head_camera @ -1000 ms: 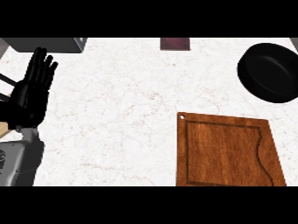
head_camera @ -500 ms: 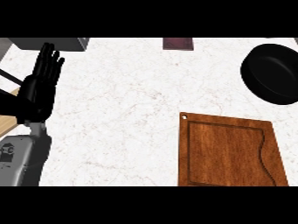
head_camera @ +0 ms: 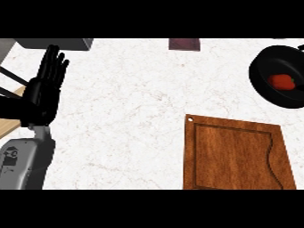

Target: Pick the bell pepper from the cutting board and place it in the pot

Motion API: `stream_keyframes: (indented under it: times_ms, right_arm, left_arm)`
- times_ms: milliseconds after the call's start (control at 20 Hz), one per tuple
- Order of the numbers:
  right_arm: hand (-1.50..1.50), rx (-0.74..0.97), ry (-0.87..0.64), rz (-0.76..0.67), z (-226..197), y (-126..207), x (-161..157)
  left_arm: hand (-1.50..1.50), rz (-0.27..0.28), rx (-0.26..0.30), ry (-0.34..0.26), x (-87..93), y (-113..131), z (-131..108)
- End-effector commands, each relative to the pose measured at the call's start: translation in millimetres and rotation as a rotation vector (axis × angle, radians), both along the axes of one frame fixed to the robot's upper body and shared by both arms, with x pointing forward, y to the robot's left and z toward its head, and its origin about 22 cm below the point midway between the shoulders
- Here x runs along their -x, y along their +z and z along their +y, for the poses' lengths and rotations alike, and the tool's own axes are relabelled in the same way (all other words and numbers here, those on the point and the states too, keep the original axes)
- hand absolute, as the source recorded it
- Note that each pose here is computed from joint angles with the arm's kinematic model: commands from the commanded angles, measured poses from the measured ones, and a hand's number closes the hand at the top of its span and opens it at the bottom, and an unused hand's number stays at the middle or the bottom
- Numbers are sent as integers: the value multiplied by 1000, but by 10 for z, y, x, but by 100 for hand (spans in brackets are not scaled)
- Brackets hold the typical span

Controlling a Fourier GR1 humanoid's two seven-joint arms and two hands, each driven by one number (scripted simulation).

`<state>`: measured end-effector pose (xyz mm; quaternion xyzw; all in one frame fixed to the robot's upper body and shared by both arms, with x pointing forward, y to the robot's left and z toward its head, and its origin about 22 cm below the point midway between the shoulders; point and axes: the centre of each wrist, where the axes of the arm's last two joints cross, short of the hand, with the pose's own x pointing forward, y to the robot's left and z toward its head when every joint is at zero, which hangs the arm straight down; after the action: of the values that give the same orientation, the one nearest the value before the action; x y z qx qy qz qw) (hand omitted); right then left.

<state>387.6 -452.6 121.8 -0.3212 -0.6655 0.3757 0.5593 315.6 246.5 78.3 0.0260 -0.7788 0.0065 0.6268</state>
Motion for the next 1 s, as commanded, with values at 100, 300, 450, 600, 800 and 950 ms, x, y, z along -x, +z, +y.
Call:
stream_keyframes:
  times_ms: [100, 300, 450, 600, 800, 950]
  right_arm:
    - [-150, -144, 115, -69, 62, 28, -77]
    - [-150, -345, 125, -107, 137, 222, -191]
    - [-150, -469, 23, -131, -42, 207, -81]
    - [-150, -613, 1, -123, -186, 273, -1]
    - [-150, -695, -43, -147, -369, 283, 134]
    - [-150, -715, -54, -219, -577, 402, 282]
  left_arm:
    - [0, 5, 4, 9, 68, -12, 38]
    - [0, 6, 7, -6, 102, -101, 34]
    - [0, 3, -1, 2, 72, 143, 110]
    - [0, 1, 3, 22, 45, -29, 153]
    - [0, -18, -12, 15, 49, 66, 172]
    - [0, -19, 11, 10, -12, 108, 197]
